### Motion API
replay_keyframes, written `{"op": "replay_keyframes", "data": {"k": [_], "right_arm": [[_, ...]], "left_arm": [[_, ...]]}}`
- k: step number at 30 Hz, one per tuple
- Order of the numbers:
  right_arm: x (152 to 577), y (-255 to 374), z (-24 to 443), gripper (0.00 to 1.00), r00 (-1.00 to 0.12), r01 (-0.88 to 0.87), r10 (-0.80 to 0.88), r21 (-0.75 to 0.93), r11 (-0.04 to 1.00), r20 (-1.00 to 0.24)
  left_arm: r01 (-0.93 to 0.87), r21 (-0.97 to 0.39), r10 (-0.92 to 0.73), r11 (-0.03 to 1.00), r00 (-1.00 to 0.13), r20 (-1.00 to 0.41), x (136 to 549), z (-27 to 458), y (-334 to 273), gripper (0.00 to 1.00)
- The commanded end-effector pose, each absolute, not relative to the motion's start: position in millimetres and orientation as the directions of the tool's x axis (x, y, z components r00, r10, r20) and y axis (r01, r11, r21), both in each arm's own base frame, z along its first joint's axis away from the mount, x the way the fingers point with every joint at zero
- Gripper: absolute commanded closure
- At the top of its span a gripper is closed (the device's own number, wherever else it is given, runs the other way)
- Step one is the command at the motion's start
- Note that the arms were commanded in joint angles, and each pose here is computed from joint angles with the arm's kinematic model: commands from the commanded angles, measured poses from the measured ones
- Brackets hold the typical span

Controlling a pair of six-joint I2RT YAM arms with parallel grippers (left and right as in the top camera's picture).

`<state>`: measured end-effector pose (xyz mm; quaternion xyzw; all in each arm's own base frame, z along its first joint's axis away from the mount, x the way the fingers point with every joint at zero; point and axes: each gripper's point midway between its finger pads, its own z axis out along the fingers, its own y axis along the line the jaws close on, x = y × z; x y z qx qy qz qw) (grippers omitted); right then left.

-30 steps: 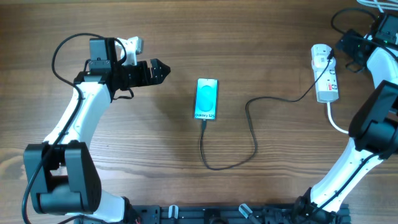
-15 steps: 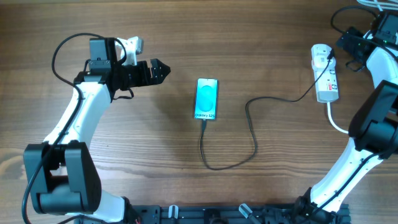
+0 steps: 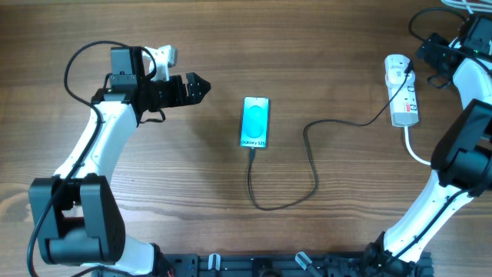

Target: Plug charger to phone and switch on socket

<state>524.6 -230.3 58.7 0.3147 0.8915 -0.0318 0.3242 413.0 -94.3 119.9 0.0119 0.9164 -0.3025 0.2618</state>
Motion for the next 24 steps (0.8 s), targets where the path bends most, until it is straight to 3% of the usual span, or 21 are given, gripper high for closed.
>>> {"op": "replay_keyframes", "data": {"k": [1,6,12,24], "right_arm": [[531,-225,58,0.00,-0.600,0.550,0.532,0.176,0.817,-0.598],[531,-232,130,0.00,-0.534,0.491,0.521,0.257,0.832,-0.665],[484,-238,192,0.00,-0.516,0.530,0.544,0.253,0.809,-0.661],[418,-189,120,0.00,-0.678,0.613,0.659,0.244,0.751,-0.325]], "left_arm": [[0.192,-0.539,-0.128,0.820,-0.856,-0.501,412,124,-95,0.00],[0.192,-0.539,-0.128,0.820,-0.856,-0.501,412,124,-95,0.00],[0.192,-0.539,-0.128,0.820,-0.856,-0.501,412,124,-95,0.00],[0.192,-0.539,-0.128,0.820,-0.856,-0.501,412,124,-95,0.00]]}}
